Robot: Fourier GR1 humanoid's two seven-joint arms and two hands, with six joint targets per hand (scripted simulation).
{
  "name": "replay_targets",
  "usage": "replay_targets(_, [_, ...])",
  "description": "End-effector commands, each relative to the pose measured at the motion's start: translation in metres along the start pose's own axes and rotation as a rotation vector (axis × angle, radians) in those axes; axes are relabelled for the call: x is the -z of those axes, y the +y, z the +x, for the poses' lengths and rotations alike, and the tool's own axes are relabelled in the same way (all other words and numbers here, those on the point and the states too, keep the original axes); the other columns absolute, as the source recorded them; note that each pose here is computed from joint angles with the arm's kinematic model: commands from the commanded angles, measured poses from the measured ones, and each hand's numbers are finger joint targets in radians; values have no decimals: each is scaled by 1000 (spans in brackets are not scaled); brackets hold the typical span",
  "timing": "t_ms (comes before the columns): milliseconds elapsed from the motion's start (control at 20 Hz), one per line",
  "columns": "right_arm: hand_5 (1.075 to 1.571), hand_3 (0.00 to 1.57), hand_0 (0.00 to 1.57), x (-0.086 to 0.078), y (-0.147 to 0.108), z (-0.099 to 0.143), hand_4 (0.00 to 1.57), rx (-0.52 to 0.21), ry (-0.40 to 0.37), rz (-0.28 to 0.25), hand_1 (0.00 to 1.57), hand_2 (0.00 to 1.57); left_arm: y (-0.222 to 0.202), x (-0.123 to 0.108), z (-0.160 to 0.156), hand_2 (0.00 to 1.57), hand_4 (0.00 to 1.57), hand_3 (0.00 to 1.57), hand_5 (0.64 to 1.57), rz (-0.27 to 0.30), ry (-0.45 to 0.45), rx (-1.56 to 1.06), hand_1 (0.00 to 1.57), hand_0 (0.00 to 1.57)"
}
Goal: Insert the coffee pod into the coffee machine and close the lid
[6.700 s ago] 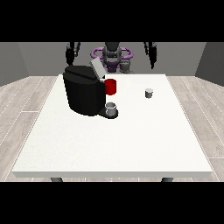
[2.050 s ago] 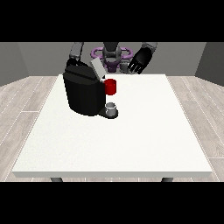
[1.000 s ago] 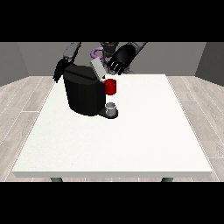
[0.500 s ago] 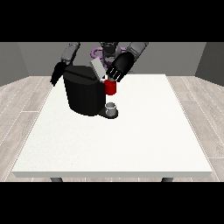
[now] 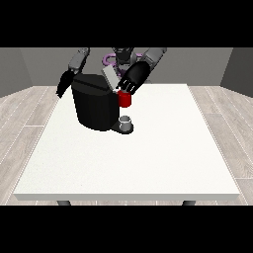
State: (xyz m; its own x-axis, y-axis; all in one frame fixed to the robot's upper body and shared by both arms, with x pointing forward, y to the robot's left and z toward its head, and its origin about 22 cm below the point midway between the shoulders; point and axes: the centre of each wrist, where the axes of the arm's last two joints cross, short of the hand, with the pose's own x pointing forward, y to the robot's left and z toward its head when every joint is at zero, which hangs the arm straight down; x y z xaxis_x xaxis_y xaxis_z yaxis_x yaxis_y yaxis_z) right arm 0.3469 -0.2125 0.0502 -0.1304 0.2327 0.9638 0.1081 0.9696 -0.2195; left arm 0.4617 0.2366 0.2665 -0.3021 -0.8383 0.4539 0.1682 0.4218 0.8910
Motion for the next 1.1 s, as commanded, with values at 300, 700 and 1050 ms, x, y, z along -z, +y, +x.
replay_targets(300, [1571,0,0,5,-4,5,0,10,-28,13,0,0,34,-9,-2,1261,376,1206,1571,65,17,20,1225,1225])
replay_targets(700, [1571,0,0,2,9,7,0,19,36,8,0,0,-1,4,5,1198,351,1170,1571,60,-21,25,1180,1180])
replay_targets(1050, [1571,0,0,1,1,3,0,-7,9,7,0,0,2,-1,-3,1220,0,1093,1571,56,15,169,1210,1210])
